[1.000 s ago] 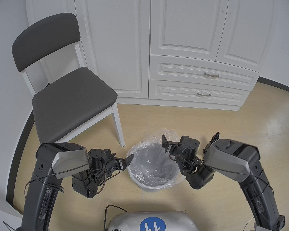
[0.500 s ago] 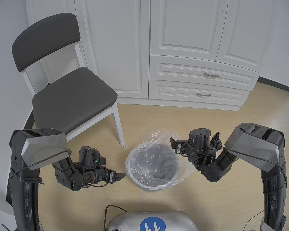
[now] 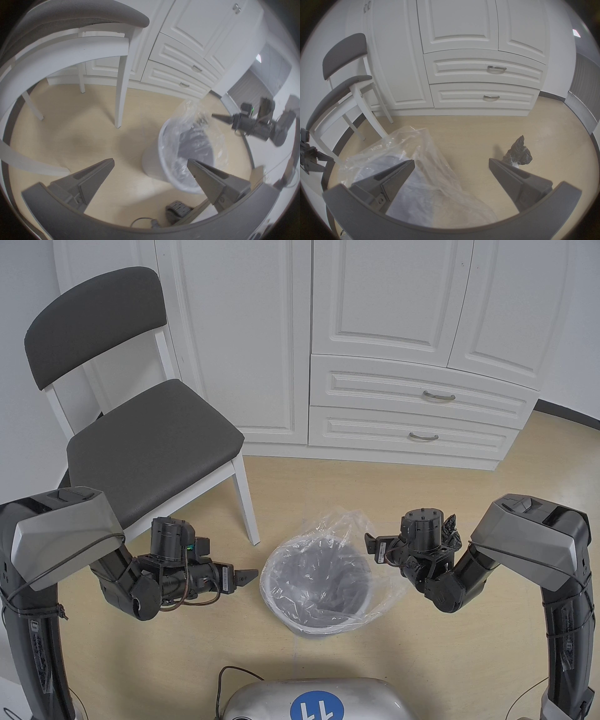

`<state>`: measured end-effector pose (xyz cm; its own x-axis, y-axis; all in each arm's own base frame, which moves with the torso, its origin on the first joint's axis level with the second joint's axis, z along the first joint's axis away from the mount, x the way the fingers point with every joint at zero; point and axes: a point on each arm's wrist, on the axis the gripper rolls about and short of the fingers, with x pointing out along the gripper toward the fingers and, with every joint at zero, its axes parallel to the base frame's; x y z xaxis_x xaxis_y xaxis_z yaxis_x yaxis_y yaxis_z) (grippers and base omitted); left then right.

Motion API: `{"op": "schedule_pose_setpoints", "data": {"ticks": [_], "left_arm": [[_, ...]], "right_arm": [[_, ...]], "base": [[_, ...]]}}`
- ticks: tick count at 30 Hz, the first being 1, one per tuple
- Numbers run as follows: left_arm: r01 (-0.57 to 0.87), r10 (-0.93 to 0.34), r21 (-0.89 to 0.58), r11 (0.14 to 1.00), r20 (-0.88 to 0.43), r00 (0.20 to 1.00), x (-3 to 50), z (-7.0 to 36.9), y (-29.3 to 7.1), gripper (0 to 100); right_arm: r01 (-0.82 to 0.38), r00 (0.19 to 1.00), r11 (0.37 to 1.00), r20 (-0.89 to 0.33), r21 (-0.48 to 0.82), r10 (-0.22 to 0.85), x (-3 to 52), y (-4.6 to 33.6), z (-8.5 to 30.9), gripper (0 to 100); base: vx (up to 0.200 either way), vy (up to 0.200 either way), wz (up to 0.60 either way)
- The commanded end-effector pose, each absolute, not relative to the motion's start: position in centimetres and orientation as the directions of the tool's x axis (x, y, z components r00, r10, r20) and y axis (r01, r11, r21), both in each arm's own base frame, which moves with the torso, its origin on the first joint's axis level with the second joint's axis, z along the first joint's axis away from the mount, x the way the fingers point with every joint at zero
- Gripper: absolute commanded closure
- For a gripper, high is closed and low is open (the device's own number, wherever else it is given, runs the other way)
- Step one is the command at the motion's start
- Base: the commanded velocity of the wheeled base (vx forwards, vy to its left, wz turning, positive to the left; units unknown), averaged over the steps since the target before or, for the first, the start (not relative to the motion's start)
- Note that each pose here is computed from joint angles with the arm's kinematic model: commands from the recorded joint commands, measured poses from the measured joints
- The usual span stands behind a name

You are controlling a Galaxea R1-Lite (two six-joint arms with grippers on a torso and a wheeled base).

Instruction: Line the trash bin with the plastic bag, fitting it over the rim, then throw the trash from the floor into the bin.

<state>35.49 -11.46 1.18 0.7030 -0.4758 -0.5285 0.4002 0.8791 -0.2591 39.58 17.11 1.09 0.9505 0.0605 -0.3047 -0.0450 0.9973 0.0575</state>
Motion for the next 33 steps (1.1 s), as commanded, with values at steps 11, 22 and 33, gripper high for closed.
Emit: {"op": "schedule_pose_setpoints", "data": {"ticks": [11, 22, 33], "left_arm": [[0.355, -0.471, -0.310, 0.882, -0.532, 0.704, 37.1, -2.6, -15.2, 0], [0.317, -0.421, -0.280, 0.906, -0.524, 0.741, 38.6, -3.5, -15.9, 0], [0.122, -0.257, -0.281, 0.952, -0.517, 0.817, 42.5, -3.3, -14.4, 0]], "right_arm": [[0.068, 0.921, 0.997, -0.387, 0.025, -0.054, 43.4, 13.5, -2.7, 0], [0.052, 0.940, 0.989, -0.342, 0.139, -0.001, 43.6, 15.9, -3.0, 0], [0.003, 0.960, 0.952, -0.267, 0.305, 0.083, 44.0, 18.3, -3.8, 0]], "base": [[0.000, 0.000, 0.00], [0.000, 0.000, 0.00], [0.000, 0.000, 0.00]]}}
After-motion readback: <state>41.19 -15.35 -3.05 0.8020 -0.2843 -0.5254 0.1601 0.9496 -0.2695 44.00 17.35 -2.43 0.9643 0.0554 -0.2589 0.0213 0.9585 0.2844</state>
